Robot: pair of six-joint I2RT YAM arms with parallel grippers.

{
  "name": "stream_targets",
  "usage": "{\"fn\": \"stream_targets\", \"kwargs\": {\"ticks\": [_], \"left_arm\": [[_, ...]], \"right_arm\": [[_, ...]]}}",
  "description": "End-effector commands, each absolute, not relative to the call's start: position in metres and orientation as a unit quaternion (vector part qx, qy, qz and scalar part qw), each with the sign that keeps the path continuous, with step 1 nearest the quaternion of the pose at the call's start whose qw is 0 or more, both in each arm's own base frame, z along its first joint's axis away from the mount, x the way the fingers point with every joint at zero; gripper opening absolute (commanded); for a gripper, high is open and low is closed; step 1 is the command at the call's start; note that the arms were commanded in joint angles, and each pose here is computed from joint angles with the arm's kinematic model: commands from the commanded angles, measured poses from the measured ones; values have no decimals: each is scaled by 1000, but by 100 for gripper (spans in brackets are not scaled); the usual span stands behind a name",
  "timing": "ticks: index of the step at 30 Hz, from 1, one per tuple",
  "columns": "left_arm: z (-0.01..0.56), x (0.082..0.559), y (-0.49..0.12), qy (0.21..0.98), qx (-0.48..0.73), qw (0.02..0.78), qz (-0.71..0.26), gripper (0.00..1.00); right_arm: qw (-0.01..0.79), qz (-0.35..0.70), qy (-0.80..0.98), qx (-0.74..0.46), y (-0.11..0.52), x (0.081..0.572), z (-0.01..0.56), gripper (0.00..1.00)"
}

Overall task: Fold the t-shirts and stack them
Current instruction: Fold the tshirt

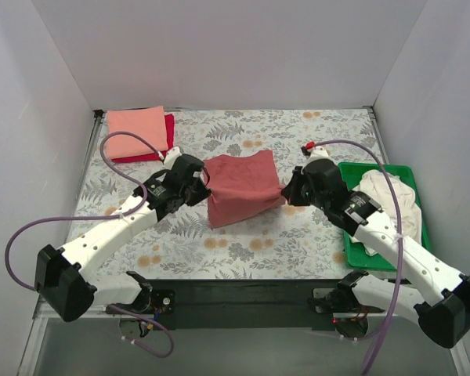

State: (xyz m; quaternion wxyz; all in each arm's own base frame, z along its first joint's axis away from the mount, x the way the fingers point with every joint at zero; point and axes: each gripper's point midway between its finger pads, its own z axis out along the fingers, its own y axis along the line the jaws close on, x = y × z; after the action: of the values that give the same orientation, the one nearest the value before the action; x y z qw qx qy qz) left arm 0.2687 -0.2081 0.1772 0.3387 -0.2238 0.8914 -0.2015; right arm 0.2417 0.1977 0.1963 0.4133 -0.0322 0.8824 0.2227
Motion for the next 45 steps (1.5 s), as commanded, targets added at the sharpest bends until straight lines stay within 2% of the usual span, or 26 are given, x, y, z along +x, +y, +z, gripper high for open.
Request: {"fn": "stream_targets", "kwargs": {"ticks": [1, 12, 22, 45], "left_arm": [[214, 310, -197, 868, -236, 383, -211, 0], [234, 379, -186, 853, -247, 412, -202, 0], [215, 423, -166, 857, -268, 398, -187, 0], [121, 496, -156, 889, -274, 344, -132, 0]], "right_arm": [[461, 236, 854, -46, 201, 284, 240, 1], [460, 266, 845, -61, 212, 348, 256, 1], [454, 278, 844, -62, 212, 401, 253, 1], [374, 293, 879, -46, 222, 491, 161, 1]]}}
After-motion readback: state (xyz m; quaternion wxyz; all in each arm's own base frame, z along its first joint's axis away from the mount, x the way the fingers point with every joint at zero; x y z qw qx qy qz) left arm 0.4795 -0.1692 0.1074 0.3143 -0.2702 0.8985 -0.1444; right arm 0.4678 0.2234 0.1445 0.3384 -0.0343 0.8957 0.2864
